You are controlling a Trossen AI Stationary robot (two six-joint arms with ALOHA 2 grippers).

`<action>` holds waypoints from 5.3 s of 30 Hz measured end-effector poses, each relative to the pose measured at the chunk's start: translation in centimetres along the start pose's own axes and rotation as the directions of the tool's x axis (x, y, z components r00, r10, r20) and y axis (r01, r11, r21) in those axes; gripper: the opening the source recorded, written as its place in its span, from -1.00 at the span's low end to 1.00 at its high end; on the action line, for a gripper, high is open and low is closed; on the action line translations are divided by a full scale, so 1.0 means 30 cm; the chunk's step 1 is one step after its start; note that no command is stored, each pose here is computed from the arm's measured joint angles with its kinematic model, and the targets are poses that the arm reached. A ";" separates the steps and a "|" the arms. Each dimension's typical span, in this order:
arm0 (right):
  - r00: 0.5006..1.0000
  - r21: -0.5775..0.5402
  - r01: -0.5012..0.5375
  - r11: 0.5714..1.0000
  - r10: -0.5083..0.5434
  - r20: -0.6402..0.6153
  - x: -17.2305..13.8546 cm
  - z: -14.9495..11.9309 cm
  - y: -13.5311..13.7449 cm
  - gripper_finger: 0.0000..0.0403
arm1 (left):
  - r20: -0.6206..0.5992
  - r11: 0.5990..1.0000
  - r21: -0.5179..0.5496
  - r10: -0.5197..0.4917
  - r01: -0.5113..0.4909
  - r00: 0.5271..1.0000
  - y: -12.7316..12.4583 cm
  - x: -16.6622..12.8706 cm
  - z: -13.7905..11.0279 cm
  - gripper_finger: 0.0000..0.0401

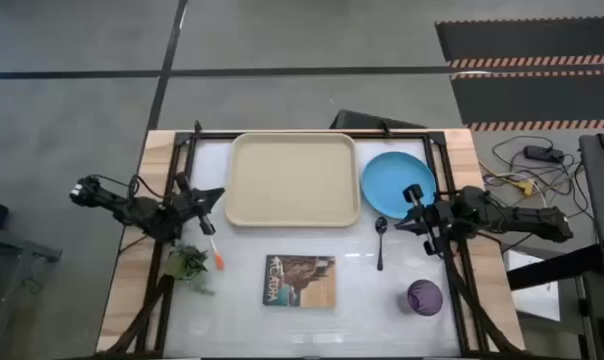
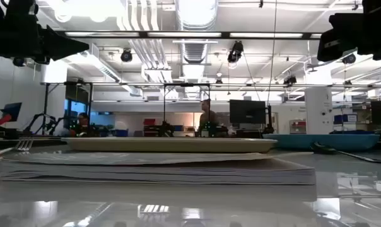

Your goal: Pick and place plate/cup/fork/spoon on tray

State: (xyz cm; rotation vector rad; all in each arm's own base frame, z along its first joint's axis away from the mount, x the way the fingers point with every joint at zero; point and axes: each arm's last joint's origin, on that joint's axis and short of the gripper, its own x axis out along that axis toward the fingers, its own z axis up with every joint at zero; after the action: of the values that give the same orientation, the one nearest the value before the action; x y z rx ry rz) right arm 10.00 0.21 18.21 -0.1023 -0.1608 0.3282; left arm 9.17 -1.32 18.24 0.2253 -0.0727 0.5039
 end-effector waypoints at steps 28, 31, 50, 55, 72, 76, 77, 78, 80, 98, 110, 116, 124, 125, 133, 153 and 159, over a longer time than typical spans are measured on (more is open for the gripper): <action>1.000 0.001 0.000 1.000 0.000 0.000 0.000 0.000 0.000 -0.96 | 0.000 1.000 0.000 0.000 0.000 1.000 0.000 0.000 0.000 -1.00; 1.000 -0.001 0.000 1.000 0.000 0.001 0.000 0.000 0.000 -0.96 | 0.000 1.000 0.000 0.000 0.000 1.000 0.000 0.000 0.000 -1.00; 1.000 0.000 0.000 1.000 0.000 0.001 0.000 0.001 0.000 -0.96 | 0.000 1.000 0.000 0.000 0.000 1.000 0.000 0.000 0.000 -1.00; 1.000 0.001 0.000 1.000 0.000 0.000 0.000 0.000 0.000 -0.96 | 0.000 1.000 0.001 -0.001 0.001 1.000 0.000 0.000 0.000 -1.00; 1.000 0.000 -0.001 1.000 0.001 0.000 0.000 0.000 0.000 -0.96 | 0.000 1.000 0.000 0.000 0.000 1.000 0.000 0.000 0.000 -1.00; 1.000 0.000 0.000 1.000 0.000 0.000 0.000 0.000 0.000 -0.96 | 0.000 1.000 0.000 0.000 0.000 1.000 0.000 0.000 0.000 -1.00; 1.000 -0.002 0.000 1.000 0.000 0.004 0.000 0.001 0.000 -0.96 | 0.000 1.000 0.001 0.000 0.000 1.000 0.000 0.000 0.000 -1.00; 1.000 -0.004 0.000 1.000 0.000 0.008 0.000 0.003 0.000 -0.96 | 0.000 1.000 0.000 0.000 0.000 1.000 0.000 0.000 0.000 -1.00; 1.000 -0.005 0.001 1.000 -0.001 0.015 0.000 0.006 0.000 -0.96 | 0.000 1.000 0.000 0.000 0.000 1.000 0.000 0.000 0.000 -1.00; 0.993 0.292 -0.008 0.956 -0.026 0.114 -0.004 0.096 -0.006 -0.96 | 0.063 0.933 -0.360 0.012 0.012 0.998 0.009 -0.001 0.026 -1.00; 0.964 0.231 0.119 0.966 -0.168 0.205 -0.016 0.190 -0.021 -0.96 | 0.123 0.672 -0.738 0.034 0.068 0.992 0.020 -0.002 0.052 -1.00; 0.955 0.150 0.135 0.979 -0.169 0.245 -0.021 0.211 -0.020 -0.96 | 0.108 0.656 -0.753 0.047 0.051 0.993 0.013 0.010 0.070 -1.00; 0.936 0.074 0.163 0.984 -0.178 0.304 -0.028 0.243 -0.020 -0.96 | -0.004 0.633 -0.771 0.098 -0.065 0.995 -0.027 0.071 0.143 -1.00; 0.935 0.063 0.170 0.983 -0.181 0.305 -0.028 0.245 -0.020 -0.96 | -0.018 0.627 -0.775 0.102 -0.078 0.995 -0.036 0.081 0.152 -1.00; 0.915 -0.004 0.258 0.966 -0.243 0.323 -0.034 0.266 -0.026 -0.96 | -0.151 0.589 -0.792 0.069 -0.162 0.986 -0.128 0.176 0.225 -1.00; 0.889 -0.096 0.370 0.924 -0.322 0.326 -0.036 0.290 -0.035 -0.96 | -0.985 0.496 -0.168 -0.110 -0.852 0.130 -0.251 0.275 0.216 -1.00; 0.893 -0.100 0.369 0.924 -0.322 0.314 -0.030 0.286 -0.038 -0.96 | -0.997 0.503 0.001 -0.067 -0.865 -0.041 -0.257 0.270 0.147 -1.00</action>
State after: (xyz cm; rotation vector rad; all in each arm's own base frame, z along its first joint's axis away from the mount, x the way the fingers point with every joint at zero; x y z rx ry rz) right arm 8.01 -0.52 26.66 -0.1786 -0.4943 -0.0317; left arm 19.94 -5.09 22.03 -1.0836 1.0969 1.2572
